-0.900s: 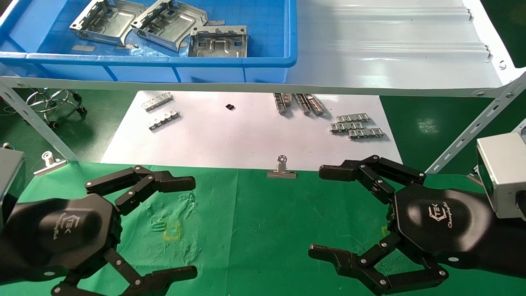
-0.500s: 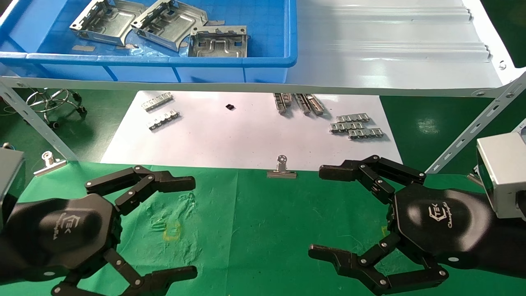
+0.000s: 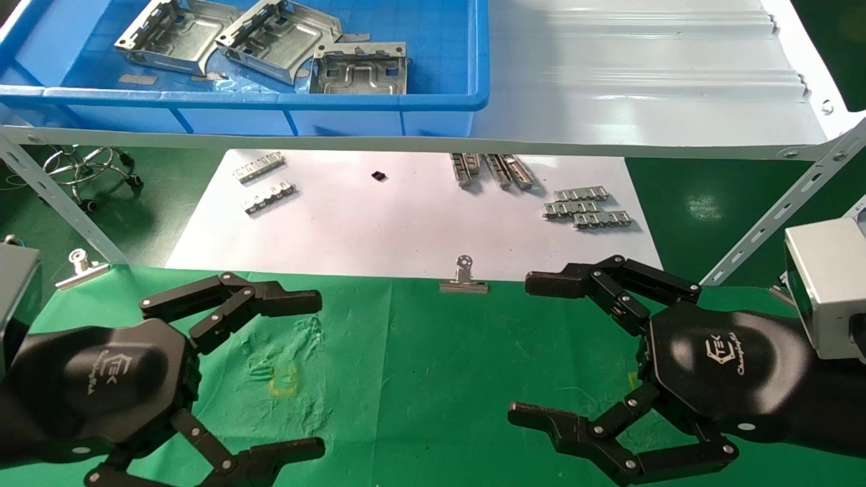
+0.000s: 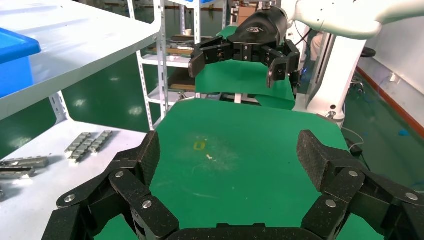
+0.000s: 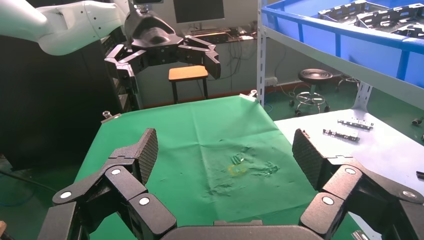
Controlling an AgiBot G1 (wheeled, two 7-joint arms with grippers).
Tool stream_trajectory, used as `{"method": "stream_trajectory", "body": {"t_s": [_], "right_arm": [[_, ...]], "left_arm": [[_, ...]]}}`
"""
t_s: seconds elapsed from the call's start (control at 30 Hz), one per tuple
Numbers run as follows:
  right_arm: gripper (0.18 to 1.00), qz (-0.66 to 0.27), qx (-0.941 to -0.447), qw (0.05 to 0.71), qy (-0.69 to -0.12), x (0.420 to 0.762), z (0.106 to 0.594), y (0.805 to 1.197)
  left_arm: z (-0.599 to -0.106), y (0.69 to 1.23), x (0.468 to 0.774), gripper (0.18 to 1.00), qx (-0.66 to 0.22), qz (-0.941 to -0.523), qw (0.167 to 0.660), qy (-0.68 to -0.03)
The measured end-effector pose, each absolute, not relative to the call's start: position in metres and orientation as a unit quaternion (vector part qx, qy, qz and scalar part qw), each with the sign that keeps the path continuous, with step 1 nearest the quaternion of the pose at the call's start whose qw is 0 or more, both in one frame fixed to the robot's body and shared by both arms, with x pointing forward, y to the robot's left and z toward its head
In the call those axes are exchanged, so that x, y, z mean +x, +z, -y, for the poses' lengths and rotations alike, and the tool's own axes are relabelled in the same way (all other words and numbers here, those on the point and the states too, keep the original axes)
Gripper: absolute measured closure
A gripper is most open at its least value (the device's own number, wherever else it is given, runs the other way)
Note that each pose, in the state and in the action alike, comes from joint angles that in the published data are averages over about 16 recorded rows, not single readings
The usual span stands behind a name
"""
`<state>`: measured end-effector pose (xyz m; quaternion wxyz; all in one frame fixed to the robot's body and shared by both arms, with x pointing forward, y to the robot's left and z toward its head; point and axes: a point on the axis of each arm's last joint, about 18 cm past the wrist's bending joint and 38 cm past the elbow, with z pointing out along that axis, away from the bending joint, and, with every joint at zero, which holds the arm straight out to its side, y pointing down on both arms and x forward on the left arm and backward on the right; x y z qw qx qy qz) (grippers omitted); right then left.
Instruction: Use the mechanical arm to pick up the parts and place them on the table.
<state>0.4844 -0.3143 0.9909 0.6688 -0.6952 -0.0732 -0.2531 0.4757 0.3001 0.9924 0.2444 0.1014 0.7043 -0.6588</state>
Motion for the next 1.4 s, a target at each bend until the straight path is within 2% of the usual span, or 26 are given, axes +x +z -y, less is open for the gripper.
{"method": "stream_trajectory", "body": {"t_s": [0.33, 0.53, 0.93, 1.4], "right_arm": [[0.198, 0.073, -0.695, 0.669, -0.253, 0.484, 0.314, 0.991], [0.247, 0.073, -0.695, 0.669, -0.253, 0.484, 0.314, 0.991], [0.454, 0.073, -0.695, 0.669, -0.253, 0.484, 0.314, 0.991], [0.782, 0.073, -0.695, 0.669, -0.253, 0.484, 0.314, 0.991]], "left_arm": [[-0.299, 0.999, 0.482, 0.183, 0.095, -0.695, 0.253, -0.667], [-0.296, 1.012, 0.493, 0.183, 0.086, -0.677, 0.269, -0.680], [-0.283, 1.064, 0.540, 0.183, 0.064, -0.634, 0.334, -0.694], [-0.269, 1.143, 0.616, 0.183, 0.034, -0.618, 0.427, -0.659]]}}
